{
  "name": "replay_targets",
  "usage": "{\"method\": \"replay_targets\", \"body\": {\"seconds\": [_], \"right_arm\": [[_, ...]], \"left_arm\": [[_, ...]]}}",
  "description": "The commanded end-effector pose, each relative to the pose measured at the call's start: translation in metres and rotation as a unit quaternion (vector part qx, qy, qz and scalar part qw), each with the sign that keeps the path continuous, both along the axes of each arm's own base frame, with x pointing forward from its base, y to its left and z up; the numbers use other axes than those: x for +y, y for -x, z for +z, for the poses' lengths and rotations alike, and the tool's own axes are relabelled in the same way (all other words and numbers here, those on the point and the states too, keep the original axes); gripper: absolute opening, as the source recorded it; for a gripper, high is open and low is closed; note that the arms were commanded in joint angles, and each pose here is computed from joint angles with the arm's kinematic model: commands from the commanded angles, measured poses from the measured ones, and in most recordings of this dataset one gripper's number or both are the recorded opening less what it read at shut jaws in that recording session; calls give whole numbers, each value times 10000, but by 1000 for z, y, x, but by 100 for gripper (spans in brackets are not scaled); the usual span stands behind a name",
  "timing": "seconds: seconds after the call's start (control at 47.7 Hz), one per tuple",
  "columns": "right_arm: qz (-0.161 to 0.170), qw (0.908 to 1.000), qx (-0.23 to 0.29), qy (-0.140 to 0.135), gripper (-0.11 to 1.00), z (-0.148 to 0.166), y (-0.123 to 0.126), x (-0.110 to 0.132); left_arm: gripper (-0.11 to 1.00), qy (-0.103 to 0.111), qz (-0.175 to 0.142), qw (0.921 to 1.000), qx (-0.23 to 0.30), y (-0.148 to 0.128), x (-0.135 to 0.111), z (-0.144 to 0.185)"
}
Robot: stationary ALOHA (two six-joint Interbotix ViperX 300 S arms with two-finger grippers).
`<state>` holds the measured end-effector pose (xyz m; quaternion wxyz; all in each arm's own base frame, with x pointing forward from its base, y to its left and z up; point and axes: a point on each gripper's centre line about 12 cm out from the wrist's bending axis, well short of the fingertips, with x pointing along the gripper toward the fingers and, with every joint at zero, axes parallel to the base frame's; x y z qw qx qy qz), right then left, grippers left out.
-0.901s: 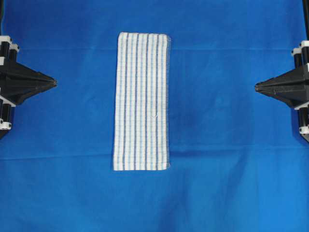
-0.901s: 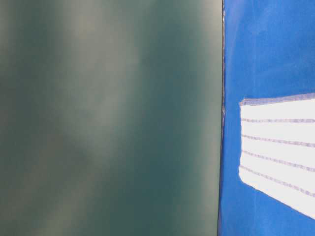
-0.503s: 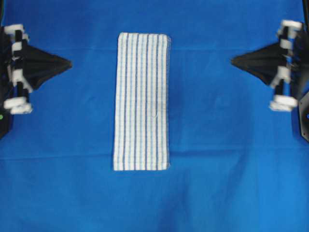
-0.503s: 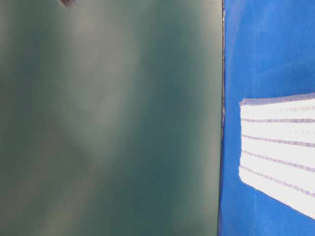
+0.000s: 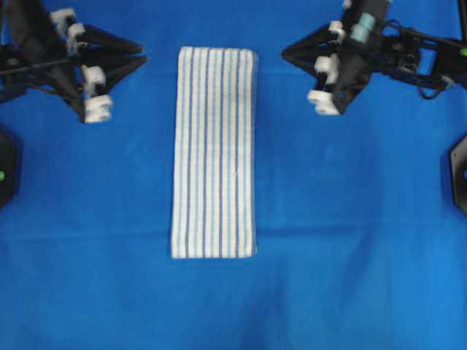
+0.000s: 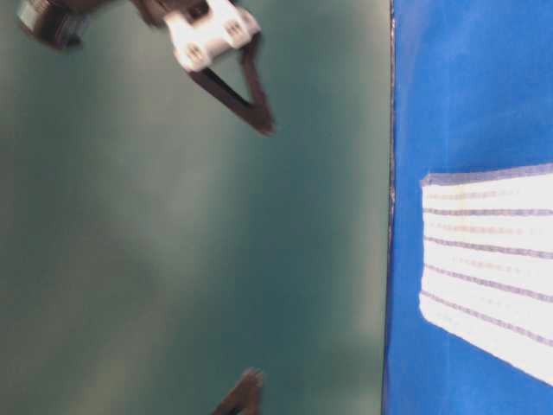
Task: Fold a vertical towel.
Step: 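Move both grippers toward the top corners of the striped towel, then grasp the towel's top left and right corners with both grippers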
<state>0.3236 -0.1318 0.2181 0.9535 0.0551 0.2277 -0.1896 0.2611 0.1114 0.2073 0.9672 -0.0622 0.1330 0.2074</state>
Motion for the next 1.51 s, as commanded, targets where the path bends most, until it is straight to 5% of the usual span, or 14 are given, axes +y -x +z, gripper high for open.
{"method": "replay_targets", "body": {"seconds": [0.0, 0.105, 0.189, 0.587, 1.027, 1.152, 1.32, 1.404, 1.488], "right_arm": [[-114, 9999, 67, 0, 30, -6, -13, -16], [-216, 9992, 313, -88, 56, -27, -23, -30], [-287, 9980, 537, -151, 61, -47, -30, -41], [-435, 9950, 873, -233, 59, -103, -47, -71], [-481, 9944, 910, -229, 58, -124, -52, -81], [-482, 9941, 946, -243, 50, -130, -54, -83], [-475, 9936, 989, -258, 11, -133, -52, -82], [-485, 9934, 998, -276, 10, -133, -52, -82], [-489, 9934, 995, -281, 10, -133, -52, -82]], "left_arm": [[39, -35, 126, 9999, -18, -12, 14, -5], [67, 48, 253, 9995, 181, -23, 27, -25], [78, 110, 349, 9988, 321, -32, 38, -42], [78, 412, 719, 9926, 891, -53, 80, -106], [75, 483, 727, 9908, 1034, -65, 87, -129], [67, 501, 718, 9904, 1068, -65, 87, -130], [25, 432, 643, 9906, 1130, -67, 84, -132], [6, 405, 595, 9908, 1143, -69, 83, -132], [4, 389, 574, 9912, 1125, -71, 83, -131]]}}
